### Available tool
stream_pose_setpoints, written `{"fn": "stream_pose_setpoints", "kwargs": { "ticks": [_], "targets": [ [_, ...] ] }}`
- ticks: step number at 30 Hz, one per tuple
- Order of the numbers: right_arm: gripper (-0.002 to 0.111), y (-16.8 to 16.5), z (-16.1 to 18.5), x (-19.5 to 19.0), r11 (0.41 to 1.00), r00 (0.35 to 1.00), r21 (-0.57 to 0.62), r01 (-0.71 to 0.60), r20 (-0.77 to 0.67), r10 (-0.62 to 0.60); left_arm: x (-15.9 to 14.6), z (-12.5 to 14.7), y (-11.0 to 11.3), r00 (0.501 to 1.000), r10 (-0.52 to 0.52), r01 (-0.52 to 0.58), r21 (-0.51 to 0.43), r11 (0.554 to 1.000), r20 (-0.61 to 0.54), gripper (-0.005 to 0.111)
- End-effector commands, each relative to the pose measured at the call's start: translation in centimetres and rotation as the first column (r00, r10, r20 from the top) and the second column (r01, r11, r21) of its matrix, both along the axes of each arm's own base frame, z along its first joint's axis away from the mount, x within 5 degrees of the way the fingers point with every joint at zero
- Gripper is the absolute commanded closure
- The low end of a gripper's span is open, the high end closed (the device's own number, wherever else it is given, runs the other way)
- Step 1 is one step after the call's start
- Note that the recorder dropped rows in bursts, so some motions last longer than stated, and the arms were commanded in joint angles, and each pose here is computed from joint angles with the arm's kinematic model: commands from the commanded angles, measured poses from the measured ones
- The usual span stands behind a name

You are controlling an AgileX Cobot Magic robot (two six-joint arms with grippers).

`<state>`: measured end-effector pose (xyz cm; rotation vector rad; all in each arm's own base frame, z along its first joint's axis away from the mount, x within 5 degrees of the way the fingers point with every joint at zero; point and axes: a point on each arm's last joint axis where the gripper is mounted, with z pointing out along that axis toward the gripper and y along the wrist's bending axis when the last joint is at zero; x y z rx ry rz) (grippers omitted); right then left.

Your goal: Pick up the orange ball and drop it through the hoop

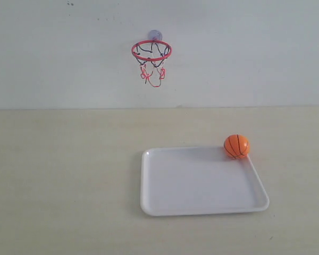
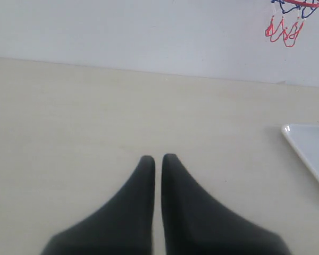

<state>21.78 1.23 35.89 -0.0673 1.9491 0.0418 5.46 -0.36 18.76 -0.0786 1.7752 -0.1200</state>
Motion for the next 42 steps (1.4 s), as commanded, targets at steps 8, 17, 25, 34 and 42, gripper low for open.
{"fn": "stream_pose_setpoints", "kwargs": {
  "ticks": [8, 17, 25, 34, 42],
  "targets": [
    [0.109, 2.8, -2.8, 5.0, 0.983, 0.99, -0.125, -0.138, -0.003, 0.139, 0.0, -0.1, 0.0, 1.0, -0.002, 0.002, 0.001, 1.0, -0.001, 0.103],
    [0.109, 9.5, -3.8, 9.2, 0.955, 0.844, -0.012, -0.297, -0.47, 0.257, 0.0, -0.1, 0.0, 1.0, -0.002, 0.002, 0.001, 1.0, -0.001, 0.103],
    [0.078, 10.6, -4.2, 14.3, 0.94, 0.76, -0.096, -0.327, -0.618, 0.201, 0.0, -0.1, 0.0, 1.0, -0.002, 0.002, 0.001, 1.0, -0.001, 0.103],
    [0.042, 11.4, -7.9, 17.7, 0.977, 0.743, -0.07, -0.2, -0.66, 0.105, 0.0, -0.1, 0.0, 1.0, -0.002, 0.002, 0.001, 1.0, -0.001, 0.103],
    [0.027, 11.8, -12.1, 19.5, 0.99, 0.719, -0.063, -0.124, -0.693, 0.046, 0.0, -0.1, 0.0, 1.0, -0.002, 0.002, 0.001, 1.0, -0.001, 0.103]
  ]
}}
